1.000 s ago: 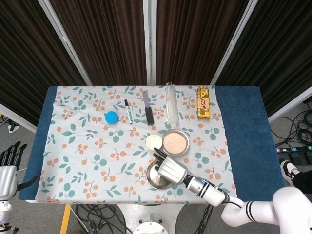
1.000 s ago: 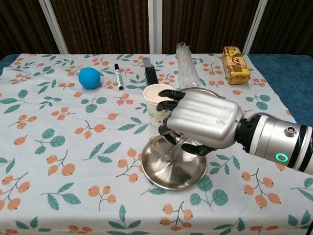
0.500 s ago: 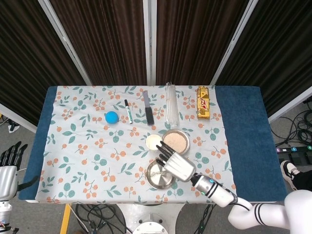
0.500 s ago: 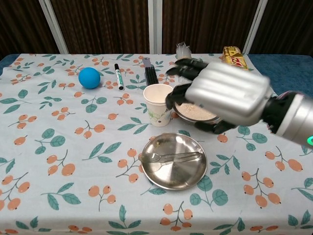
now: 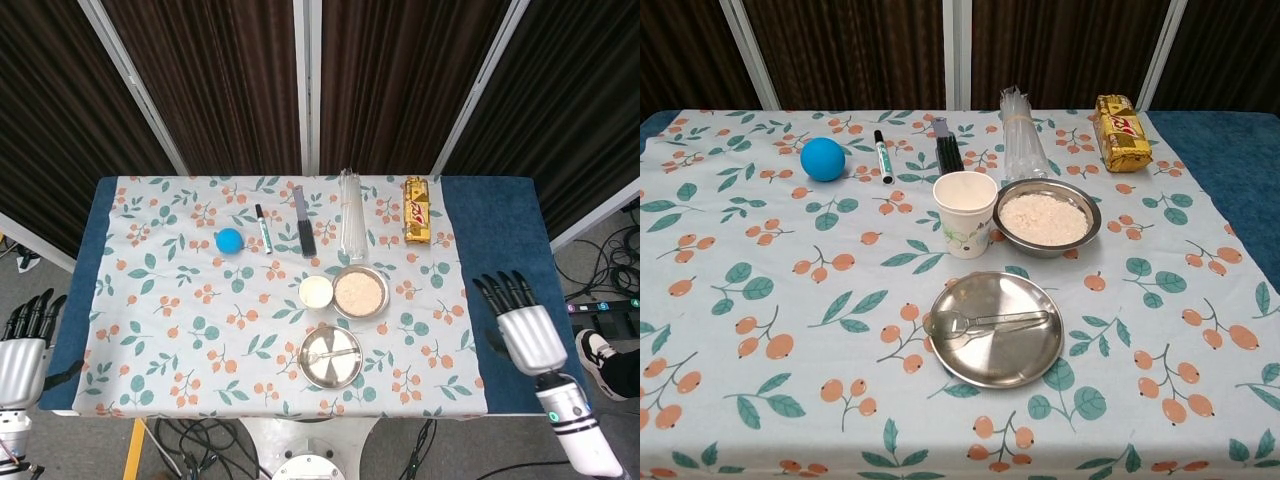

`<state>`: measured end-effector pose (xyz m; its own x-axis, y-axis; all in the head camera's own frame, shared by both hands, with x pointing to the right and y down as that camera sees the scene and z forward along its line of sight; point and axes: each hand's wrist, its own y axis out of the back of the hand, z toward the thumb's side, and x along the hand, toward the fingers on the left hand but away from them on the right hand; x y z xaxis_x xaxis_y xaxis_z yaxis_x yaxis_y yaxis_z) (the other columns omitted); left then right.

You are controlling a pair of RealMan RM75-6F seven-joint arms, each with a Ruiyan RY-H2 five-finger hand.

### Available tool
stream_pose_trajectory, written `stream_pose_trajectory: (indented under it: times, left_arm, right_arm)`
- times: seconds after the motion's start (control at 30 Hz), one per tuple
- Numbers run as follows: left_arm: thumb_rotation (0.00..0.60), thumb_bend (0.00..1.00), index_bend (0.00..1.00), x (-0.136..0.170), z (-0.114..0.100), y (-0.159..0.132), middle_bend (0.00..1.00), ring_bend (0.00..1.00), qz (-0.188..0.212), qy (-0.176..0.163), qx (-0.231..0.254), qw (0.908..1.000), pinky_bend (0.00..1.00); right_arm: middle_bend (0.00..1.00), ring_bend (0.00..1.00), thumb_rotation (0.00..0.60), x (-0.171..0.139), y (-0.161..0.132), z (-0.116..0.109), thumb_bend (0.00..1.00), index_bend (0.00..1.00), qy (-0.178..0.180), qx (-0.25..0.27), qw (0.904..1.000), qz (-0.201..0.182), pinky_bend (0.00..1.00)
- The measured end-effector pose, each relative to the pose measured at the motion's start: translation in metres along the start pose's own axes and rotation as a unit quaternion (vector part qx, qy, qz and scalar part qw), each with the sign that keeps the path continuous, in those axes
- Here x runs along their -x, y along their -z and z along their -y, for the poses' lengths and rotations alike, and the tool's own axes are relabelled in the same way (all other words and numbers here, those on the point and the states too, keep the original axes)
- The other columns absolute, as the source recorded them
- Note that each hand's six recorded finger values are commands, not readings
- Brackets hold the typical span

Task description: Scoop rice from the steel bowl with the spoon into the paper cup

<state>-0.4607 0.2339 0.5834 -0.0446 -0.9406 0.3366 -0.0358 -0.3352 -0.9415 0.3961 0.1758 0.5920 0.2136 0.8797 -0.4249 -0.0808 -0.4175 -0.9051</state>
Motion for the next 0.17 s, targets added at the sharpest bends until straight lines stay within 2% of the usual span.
stream_pose_trajectory:
  times: [0.1, 0.17]
  left_arm:
    - [0.600, 0.05, 0.13, 0.003, 0.001, -0.004, 0.13, 0.08, 0.001, 0.003, -0.012, 0.9999, 0.12]
    - [0.600, 0.05, 0.13, 0.005, 0.002, -0.006, 0.13, 0.08, 0.001, 0.010, -0.015, 0.9998, 0.12]
  right_arm:
    - [0.05, 0.00, 0.600, -0.024, 0.022, -0.001, 0.27, 0.00, 0.010, 0.035, 0.9987, 0.037, 0.00]
    - [0.05, 0.00, 0.600, -0.035, 0.033, -0.002, 0.27, 0.00, 0.021, 0.041, 0.9976, 0.051, 0.00]
